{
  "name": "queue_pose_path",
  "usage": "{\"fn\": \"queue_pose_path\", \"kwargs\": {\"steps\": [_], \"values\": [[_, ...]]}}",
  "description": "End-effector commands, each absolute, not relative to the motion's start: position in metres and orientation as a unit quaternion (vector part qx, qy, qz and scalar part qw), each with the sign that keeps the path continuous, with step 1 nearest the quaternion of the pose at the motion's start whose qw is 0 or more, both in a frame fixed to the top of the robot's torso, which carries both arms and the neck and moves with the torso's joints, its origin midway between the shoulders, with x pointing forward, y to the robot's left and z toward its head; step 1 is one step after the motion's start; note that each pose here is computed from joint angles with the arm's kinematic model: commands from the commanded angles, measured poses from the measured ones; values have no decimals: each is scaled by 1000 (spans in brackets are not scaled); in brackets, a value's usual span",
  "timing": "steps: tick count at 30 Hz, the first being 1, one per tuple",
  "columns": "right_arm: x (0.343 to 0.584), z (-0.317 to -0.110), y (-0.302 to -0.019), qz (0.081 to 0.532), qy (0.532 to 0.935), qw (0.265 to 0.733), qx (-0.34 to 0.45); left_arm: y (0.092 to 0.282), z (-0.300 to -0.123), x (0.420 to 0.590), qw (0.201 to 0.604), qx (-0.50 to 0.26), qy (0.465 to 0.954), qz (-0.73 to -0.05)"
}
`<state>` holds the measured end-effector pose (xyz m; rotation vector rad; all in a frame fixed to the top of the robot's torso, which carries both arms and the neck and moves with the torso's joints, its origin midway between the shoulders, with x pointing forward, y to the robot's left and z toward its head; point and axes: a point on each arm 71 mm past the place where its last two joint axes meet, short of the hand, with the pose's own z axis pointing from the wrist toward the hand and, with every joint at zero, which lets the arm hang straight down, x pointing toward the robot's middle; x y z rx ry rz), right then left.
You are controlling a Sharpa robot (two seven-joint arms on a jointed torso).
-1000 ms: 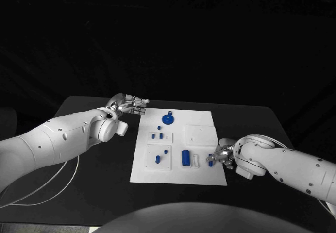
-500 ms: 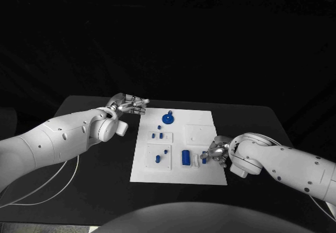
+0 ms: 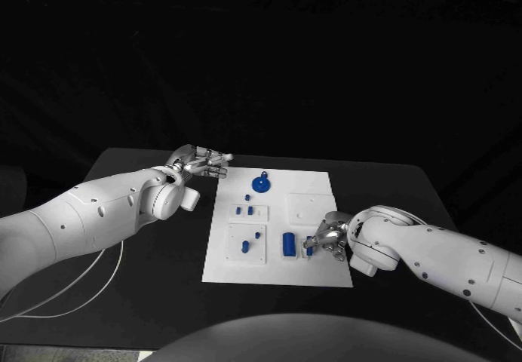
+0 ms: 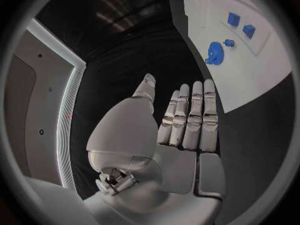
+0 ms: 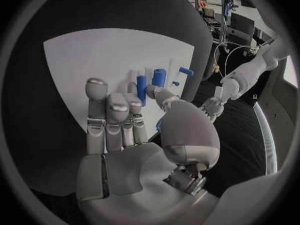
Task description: Assemble the parts on the task board
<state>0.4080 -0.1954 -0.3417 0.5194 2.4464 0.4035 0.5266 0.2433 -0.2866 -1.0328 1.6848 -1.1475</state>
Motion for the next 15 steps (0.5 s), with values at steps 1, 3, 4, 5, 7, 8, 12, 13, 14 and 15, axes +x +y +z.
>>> {"fn": "queue_pose_path", "kwargs": {"steps": [1, 3, 4, 5, 7, 8, 12, 13, 14, 15], "values": [[406, -344, -192, 153, 928, 286, 186, 240, -286, 526, 407, -409, 672, -464], [406, -344, -190, 154, 928, 285, 186, 240, -286, 526, 407, -409, 672, -464], [407, -345, -189, 154, 928, 284, 186, 240, -286, 526, 407, -409, 672, -464], [407, -345, -189, 154, 928, 285, 187, 240, -286, 526, 406, -409, 672, -464], [407, -346, -189, 153, 928, 285, 187, 240, -286, 526, 406, -409, 672, -464], [408, -347, -189, 152, 928, 286, 187, 240, -286, 526, 406, -409, 672, -464], [409, -348, -189, 150, 928, 287, 186, 240, -286, 526, 406, -409, 673, -464], [409, -349, -188, 149, 928, 287, 186, 240, -287, 526, 406, -409, 673, -464], [409, -349, -188, 149, 928, 287, 185, 240, -287, 526, 406, -409, 673, -464], [409, -349, -188, 148, 928, 286, 185, 240, -287, 526, 406, -409, 673, -464]]}}
